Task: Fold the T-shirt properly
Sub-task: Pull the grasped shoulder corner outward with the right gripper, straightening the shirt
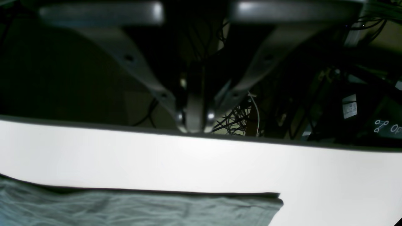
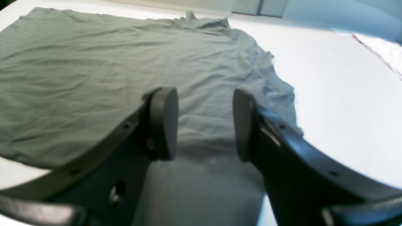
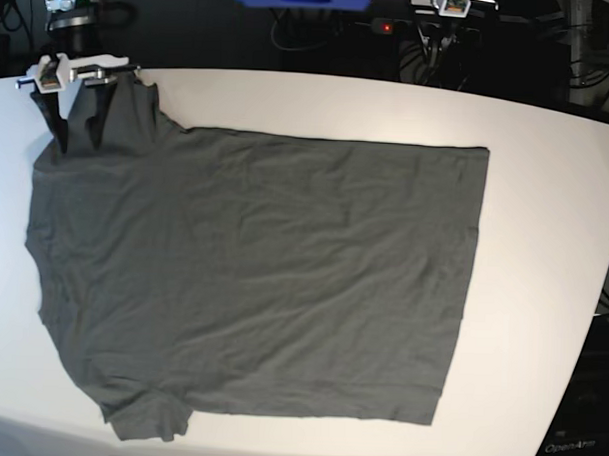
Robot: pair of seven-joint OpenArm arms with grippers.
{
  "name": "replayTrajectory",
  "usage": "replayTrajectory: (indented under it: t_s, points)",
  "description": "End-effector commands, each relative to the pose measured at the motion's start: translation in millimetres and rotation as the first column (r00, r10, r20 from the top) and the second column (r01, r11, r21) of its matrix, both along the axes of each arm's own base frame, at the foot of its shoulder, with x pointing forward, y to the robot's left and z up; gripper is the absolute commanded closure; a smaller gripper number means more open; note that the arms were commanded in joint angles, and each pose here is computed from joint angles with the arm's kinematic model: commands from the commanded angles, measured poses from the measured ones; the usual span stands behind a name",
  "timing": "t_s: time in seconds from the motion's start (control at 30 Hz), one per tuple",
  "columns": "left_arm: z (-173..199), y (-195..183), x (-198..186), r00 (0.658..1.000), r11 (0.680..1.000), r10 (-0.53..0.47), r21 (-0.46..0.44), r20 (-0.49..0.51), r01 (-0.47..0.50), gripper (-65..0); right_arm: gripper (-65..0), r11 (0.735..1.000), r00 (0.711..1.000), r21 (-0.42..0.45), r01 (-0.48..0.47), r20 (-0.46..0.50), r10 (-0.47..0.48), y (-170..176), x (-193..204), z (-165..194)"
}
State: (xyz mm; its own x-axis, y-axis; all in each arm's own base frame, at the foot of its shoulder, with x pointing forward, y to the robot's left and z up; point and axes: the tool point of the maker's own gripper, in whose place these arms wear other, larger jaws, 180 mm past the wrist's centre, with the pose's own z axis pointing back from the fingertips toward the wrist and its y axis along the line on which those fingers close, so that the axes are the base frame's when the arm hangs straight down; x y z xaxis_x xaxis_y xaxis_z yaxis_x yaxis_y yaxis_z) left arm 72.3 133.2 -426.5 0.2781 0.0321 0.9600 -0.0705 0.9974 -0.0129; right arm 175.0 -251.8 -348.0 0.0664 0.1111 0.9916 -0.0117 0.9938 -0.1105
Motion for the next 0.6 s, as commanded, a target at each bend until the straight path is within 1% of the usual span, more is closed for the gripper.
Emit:
replayTrajectory:
  t_s: [0.0, 0.1, 0.13, 0.17, 0.23, 0.3, 0.37, 0.47, 0.57]
  points:
    - [7.0, -0.2, -2.9, 1.0, 1.0, -0.001, 0.003, 0.023, 0.001, -1.2, -28.9, 1.0, 1.0, 0.011, -0.016, 0.025, 0.016, -4.6, 2.6, 9.9]
    - [7.0, 0.4, -2.9, 1.0, 1.0, 0.0, 0.004, 0.023, 0.0, -1.2, -28.9, 0.998, 1.0, 0.055, 0.015, 0.009, -0.016, -19.4, 11.2, 12.5]
    - [7.0, 0.4, -2.9, 1.0, 1.0, 0.0, 0.004, 0.023, 0.0, -1.2, -28.9, 0.997, 1.0, 0.076, 0.018, 0.0, -0.018, -21.5, 13.2, 13.2]
    - [7.0, 0.4, -2.9, 1.0, 1.0, 0.0, 0.004, 0.023, 0.0, -1.2, -28.9, 0.993, 1.0, 0.115, 0.014, -0.012, -0.012, -20.3, 15.3, 13.5]
    - [7.0, 0.4, -2.9, 1.0, 1.0, 0.0, 0.004, 0.023, 0.0, -1.2, -28.9, 0.969, 1.0, 0.247, -0.009, -0.027, 0.016, -12.1, 18.8, 15.8]
    - [7.0, 0.4, -2.9, 1.0, 1.0, 0.0, 0.004, 0.023, 0.0, -1.2, -28.7, 0.931, 0.998, 0.363, -0.028, -0.047, 0.049, -4.5, 21.6, 16.6]
    - [7.0, 0.4, -2.9, 1.0, 1.0, 0.0, 0.004, 0.023, 0.0, -1.2, -28.4, 0.899, 0.996, 0.436, -0.035, -0.056, 0.066, -5.1, 24.6, 21.8]
    - [6.6, 0.9, -3.3, 1.0, 1.0, 0.001, 0.005, 0.022, -0.001, -1.2, -28.3, 0.875, 0.994, 0.482, -0.045, -0.062, 0.085, -5.5, 27.8, 28.2]
    - [5.3, 0.9, -4.4, 1.0, 1.0, 0.001, 0.005, 0.017, -0.001, -1.2, -28.3, 0.872, 0.994, 0.486, -0.065, -0.047, 0.101, -5.1, 30.1, 35.8]
